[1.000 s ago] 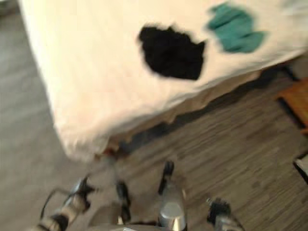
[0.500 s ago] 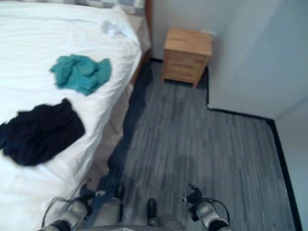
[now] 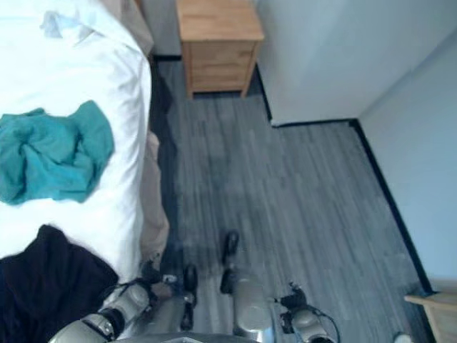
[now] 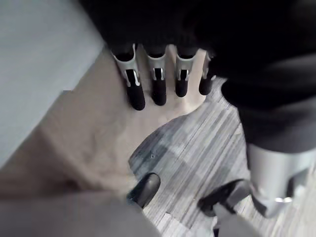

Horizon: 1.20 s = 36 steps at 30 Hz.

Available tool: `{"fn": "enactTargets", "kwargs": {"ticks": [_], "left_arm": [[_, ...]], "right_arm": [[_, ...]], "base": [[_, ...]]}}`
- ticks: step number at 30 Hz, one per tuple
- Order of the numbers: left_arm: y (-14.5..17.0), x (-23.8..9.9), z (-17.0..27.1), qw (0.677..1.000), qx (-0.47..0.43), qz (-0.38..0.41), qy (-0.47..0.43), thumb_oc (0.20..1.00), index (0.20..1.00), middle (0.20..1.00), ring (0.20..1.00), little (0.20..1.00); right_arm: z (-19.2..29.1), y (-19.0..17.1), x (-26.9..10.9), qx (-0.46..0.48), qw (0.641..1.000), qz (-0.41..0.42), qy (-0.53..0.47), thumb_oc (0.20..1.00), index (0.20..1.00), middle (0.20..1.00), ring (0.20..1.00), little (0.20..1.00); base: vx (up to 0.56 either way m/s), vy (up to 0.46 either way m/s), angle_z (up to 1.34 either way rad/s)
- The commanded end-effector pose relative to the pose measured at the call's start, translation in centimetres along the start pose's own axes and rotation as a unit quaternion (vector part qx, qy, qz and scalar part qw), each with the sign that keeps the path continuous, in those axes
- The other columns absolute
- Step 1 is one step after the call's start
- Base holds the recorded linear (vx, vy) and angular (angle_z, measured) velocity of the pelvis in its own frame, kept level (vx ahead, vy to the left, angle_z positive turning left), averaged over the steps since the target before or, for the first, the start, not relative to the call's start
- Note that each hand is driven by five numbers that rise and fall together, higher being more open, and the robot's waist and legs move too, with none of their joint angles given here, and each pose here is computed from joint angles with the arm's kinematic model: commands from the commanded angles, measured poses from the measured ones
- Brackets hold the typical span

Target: Tidy up the quilt and then pick up the clothes from the bed and put them into the laundry hamper.

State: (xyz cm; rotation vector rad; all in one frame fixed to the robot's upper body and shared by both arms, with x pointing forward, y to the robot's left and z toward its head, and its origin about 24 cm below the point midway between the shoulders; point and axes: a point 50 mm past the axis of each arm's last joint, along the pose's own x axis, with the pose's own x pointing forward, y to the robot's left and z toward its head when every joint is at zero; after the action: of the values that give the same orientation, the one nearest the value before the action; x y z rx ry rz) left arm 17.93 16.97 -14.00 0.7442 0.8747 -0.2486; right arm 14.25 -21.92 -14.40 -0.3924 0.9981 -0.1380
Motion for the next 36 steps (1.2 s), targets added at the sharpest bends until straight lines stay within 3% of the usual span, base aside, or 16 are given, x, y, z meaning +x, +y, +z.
{"fn": "enactTargets", "kwargs": {"ticks": [1, 4, 9, 18, 25, 29, 36], "left_arm": [[2.6, -0.9, -5.2, 0.996, -0.004, 0.056, 0.07, 1.0, 1.0, 1.0, 1.0, 1.0], [1.7, -1.4, -6.0, 0.993, -0.057, 0.061, 0.088, 1.0, 1.0, 1.0, 1.0, 1.0], [3.2, -1.1, -4.8, 0.988, -0.1, 0.102, 0.056, 1.0, 1.0, 1.0, 1.0, 1.0], [2.6, -1.2, -5.4, 0.989, -0.095, 0.085, 0.076, 1.0, 1.0, 1.0, 1.0, 1.0], [3.8, -1.0, -4.8, 0.987, -0.098, 0.108, 0.063, 1.0, 1.0, 1.0, 1.0, 1.0], [4.5, -0.6, -4.1, 0.988, -0.088, 0.112, 0.054, 1.0, 1.0, 1.0, 1.0, 1.0], [3.4, -1.9, -8.0, 0.978, -0.127, 0.111, 0.121, 1.0, 1.0, 1.0, 1.0, 1.0]], "right_arm": [[0.2, -1.7, 0.2, 0.005, 1.0, -0.027, -0.01, 1.0, 1.0, 1.0, 1.0, 1.0], [-1.0, -2.0, 0.0, 0.005, 1.0, -0.03, 0.004, 1.0, 1.0, 1.0, 1.0, 1.0], [1.4, -2.2, 0.5, -0.053, 0.998, -0.027, -0.032, 1.0, 1.0, 1.0, 1.0, 1.0], [2.3, -1.2, 0.4, -0.079, 0.996, -0.014, -0.048, 1.0, 1.0, 1.0, 1.0, 1.0], [4.1, -0.5, 0.4, -0.063, 0.995, -0.012, -0.081, 1.0, 1.0, 1.0, 1.0, 1.0], [2.4, -1.9, 0.5, -0.035, 0.998, -0.033, -0.041, 1.0, 1.0, 1.0, 1.0, 1.0], [2.0, -5.3, 0.8, -0.011, 0.996, -0.082, -0.031, 1.0, 1.0, 1.0, 1.0, 1.0]], "base": [[0.77, 0.038, 0.32], [0.51, -0.043, 0.34], [0.57, 0.015, -0.22], [0.48, 0.162, -0.32], [0.32, -0.08, 1.36], [0.39, -0.313, 2.69], [0.12, -0.307, 1.46]]}}
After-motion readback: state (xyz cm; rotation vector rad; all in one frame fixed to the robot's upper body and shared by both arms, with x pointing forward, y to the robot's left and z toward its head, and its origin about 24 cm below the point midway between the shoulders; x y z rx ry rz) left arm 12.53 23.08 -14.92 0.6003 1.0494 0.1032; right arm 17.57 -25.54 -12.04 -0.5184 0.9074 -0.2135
